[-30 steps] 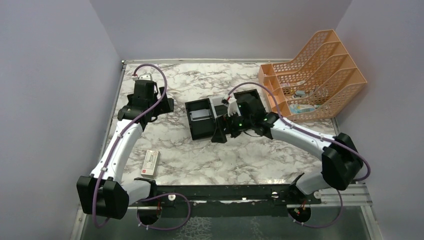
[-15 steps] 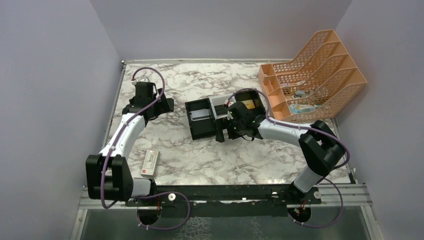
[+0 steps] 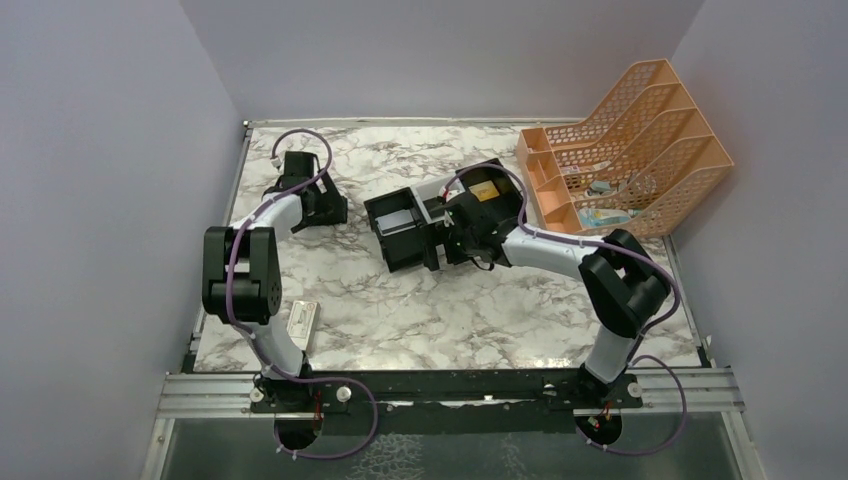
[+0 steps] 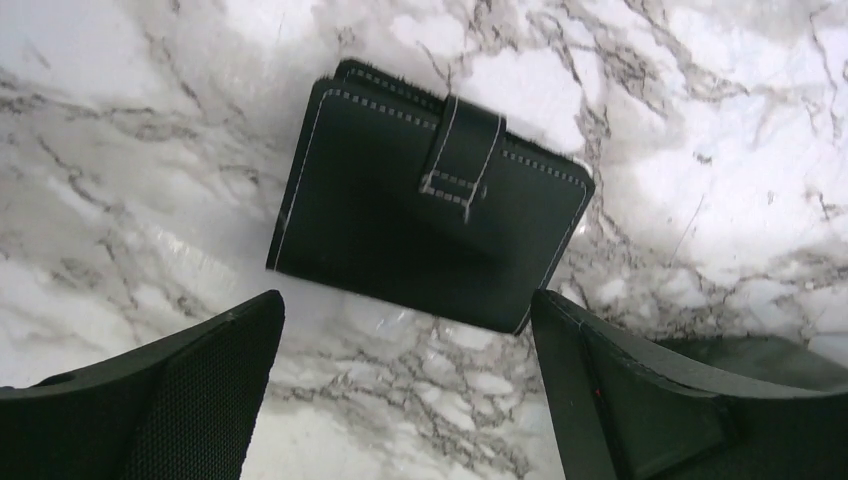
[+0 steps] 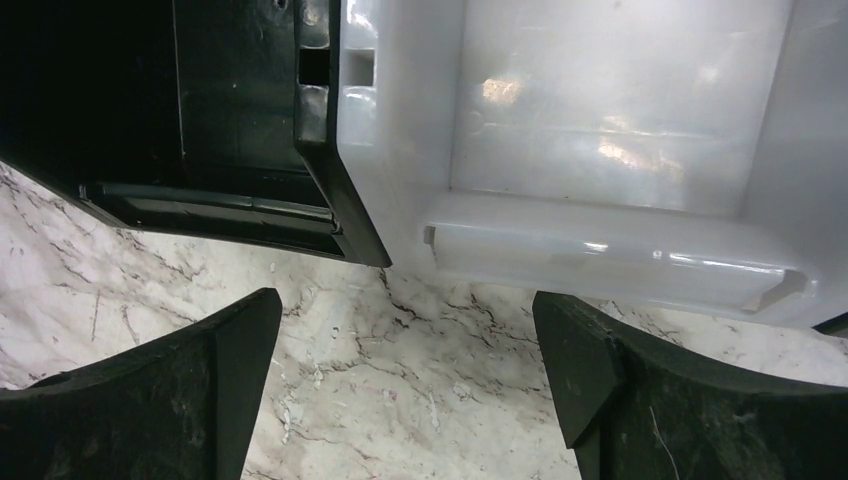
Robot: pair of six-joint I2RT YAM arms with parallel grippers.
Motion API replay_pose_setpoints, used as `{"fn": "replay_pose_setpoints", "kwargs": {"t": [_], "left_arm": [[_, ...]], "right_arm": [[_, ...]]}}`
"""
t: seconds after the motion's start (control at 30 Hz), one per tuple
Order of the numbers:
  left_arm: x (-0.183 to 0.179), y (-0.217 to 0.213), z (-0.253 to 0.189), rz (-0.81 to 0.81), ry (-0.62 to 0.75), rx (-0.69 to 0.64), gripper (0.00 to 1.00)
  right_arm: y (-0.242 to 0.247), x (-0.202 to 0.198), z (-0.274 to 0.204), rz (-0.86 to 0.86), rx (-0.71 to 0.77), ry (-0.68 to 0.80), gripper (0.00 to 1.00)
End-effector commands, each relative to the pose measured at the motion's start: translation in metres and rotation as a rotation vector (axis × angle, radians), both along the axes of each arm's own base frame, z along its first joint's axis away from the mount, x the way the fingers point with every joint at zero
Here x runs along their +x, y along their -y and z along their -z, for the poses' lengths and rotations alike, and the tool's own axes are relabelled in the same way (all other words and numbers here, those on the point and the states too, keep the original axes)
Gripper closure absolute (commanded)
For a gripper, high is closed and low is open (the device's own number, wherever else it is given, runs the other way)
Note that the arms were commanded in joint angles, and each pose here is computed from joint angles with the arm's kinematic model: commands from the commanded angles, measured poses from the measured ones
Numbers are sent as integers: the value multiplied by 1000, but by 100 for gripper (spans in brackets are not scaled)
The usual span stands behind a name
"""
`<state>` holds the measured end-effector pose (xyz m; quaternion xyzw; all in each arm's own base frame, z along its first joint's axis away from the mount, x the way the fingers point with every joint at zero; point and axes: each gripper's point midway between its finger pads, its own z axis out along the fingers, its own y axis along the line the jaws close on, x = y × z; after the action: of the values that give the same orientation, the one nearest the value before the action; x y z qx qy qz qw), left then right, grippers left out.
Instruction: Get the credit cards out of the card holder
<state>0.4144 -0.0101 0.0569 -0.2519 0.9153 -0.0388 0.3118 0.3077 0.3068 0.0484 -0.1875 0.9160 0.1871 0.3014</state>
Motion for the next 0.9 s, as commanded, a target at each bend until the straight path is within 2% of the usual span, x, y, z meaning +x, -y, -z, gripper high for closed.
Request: {"fn": "replay_pose_setpoints", "kwargs": {"t": [0.0,0.43,0.63,0.73,0.87], "left_arm": [[30,-11,-4,-52,46,19,4],[40,-23,24,-6,-20,100,21],[32,-20,32,56,-51,108,40],[22,-20,39,70,-81,115,41],[8,-20,40,57,-94,110,40]], "right_arm": [[-16,11,-9,-18,46,30,1],[-10,-19,-33,-69,115,-4,1],[2,-27,-39,-54,109,4,1],[9,-26,-45,-29,103,34,1],[27,-4,-53,89,48,105,1]]}}
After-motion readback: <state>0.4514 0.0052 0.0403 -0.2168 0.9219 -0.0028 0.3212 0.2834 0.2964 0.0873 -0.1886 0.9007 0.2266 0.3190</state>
